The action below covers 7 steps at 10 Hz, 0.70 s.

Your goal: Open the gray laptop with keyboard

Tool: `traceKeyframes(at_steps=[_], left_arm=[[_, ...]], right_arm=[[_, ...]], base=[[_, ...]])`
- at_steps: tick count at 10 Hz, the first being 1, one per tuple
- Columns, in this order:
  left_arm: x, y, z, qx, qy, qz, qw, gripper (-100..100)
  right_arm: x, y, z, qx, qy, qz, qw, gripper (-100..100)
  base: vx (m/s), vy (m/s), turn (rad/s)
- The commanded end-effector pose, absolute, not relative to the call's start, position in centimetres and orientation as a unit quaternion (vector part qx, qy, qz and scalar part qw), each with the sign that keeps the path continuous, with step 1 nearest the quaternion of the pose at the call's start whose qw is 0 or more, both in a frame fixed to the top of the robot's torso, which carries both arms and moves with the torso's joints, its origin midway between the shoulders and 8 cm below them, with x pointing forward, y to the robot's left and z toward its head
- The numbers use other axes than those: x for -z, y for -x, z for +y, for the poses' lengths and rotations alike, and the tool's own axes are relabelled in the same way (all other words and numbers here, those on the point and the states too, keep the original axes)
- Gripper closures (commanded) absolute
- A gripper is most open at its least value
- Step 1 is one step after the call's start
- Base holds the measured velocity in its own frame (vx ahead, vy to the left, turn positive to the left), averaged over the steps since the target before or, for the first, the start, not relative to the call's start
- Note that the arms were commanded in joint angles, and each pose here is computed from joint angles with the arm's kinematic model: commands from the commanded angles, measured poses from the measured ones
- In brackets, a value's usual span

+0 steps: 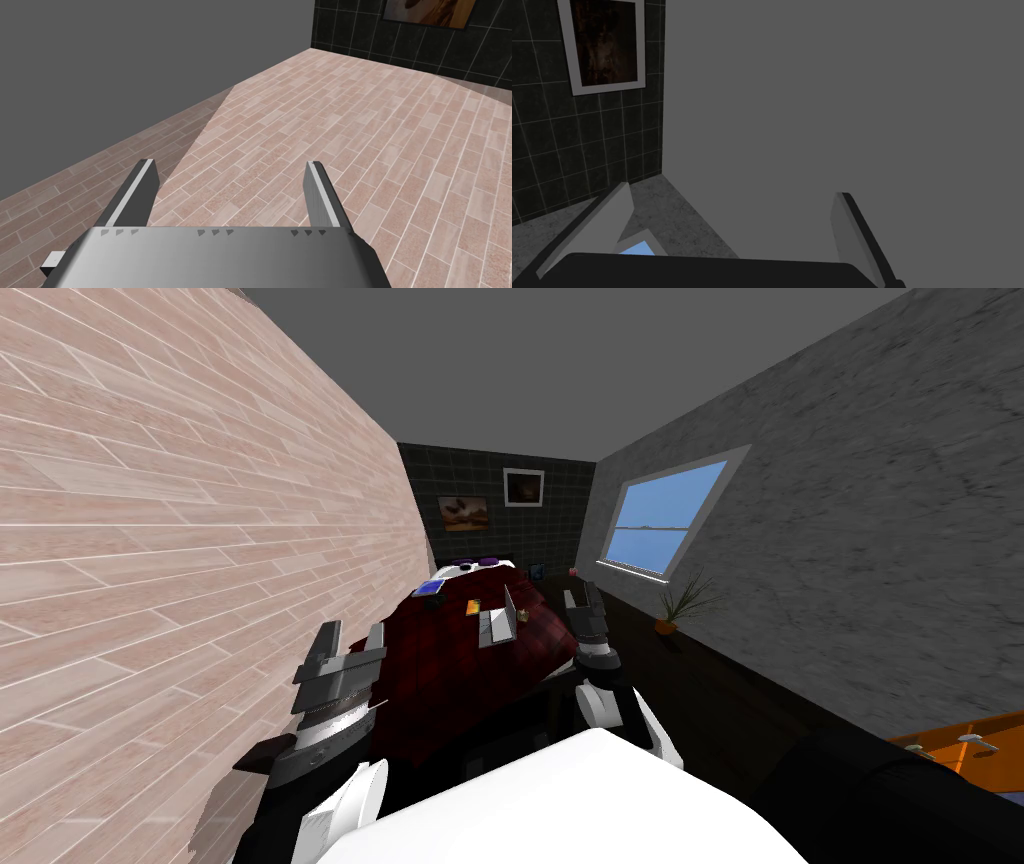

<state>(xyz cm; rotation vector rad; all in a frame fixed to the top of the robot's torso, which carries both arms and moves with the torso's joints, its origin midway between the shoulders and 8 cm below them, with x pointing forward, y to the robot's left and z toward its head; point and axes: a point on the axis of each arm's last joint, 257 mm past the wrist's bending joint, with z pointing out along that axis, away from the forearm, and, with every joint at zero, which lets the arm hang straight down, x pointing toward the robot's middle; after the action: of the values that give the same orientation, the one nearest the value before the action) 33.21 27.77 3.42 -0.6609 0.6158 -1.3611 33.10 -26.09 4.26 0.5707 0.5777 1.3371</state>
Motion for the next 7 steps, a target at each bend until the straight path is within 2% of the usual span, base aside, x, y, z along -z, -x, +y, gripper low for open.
traceKeyframes(at_steps=[1, 7], left_arm=[[-3.42, -33.21, 27.77, 0.607, 0.295, 0.275, 0.685, 0], [-3.43, -33.21, 27.77, 0.607, 0.295, 0.275, 0.685, 0]], right_arm=[[-4.26, -33.1, -26.09, -0.602, -0.257, 0.26, 0.709, 0], [-4.28, -33.09, -26.09, -0.602, -0.257, 0.26, 0.709, 0]], base=[[0.0, 0.0, 0.0], [0.0, 0.0, 0.0]])
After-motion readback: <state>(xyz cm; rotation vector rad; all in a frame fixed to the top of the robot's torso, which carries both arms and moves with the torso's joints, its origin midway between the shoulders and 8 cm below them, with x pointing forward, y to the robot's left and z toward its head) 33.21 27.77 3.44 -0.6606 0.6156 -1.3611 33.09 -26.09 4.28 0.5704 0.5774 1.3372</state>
